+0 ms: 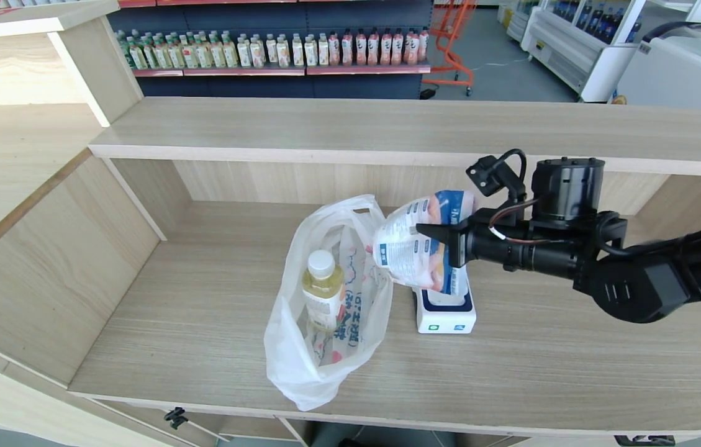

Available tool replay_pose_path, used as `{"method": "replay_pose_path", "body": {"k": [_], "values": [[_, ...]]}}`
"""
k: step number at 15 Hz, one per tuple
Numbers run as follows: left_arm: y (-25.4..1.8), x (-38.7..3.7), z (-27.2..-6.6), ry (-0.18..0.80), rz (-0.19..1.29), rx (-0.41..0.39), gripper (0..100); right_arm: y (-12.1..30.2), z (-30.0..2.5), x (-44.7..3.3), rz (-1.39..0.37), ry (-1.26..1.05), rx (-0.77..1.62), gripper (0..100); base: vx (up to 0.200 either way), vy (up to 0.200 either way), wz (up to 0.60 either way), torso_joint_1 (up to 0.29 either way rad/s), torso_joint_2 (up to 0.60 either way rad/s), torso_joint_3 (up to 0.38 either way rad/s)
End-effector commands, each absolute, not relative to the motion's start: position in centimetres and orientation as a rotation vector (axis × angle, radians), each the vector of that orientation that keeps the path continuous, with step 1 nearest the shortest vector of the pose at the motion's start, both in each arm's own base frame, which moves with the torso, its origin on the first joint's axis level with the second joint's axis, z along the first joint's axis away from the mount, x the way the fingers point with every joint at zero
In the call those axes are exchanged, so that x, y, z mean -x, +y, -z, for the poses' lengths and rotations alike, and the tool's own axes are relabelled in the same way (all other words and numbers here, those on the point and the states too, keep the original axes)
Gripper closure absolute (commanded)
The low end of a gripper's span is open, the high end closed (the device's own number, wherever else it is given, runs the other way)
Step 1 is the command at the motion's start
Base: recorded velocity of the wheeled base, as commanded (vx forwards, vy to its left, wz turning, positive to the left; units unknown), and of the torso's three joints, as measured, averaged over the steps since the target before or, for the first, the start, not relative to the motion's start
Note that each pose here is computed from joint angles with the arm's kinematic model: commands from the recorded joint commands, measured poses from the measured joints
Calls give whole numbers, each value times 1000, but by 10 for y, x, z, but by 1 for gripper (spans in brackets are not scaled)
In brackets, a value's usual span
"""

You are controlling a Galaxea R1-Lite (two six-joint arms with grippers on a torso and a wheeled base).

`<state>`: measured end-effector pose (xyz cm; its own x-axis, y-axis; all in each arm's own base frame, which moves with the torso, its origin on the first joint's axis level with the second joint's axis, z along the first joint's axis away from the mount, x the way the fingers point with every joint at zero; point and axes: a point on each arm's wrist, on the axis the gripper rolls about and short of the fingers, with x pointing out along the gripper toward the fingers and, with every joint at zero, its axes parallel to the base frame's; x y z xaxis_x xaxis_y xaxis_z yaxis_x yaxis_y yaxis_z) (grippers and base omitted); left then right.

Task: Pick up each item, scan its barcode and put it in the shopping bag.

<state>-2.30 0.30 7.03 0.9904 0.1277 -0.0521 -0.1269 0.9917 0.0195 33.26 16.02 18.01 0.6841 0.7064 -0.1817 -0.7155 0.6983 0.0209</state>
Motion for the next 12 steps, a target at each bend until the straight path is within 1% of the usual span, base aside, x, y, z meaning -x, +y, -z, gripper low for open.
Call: {"method": "replay_pose_path", "body": {"k": [1,2,3,6,12], "values": [[3,23,-70,53,-128,-17,0,182,-150,-350,-832,239,60,100,0,0,0,0,0,0],[3,23,-70,53,-129,-16,0,187,-142,-357,-834,252,64,100,0,0,0,0,0,0],[3,23,-70,53,-129,-16,0,186,-142,-358,-834,250,64,100,0,0,0,0,0,0],[3,23,-70,53,-129,-16,0,212,-119,-381,-859,259,64,100,0,0,0,0,0,0],[3,23,-70,53,-129,-16,0,238,-98,-401,-888,254,57,100,0,0,0,0,0,0]]}}
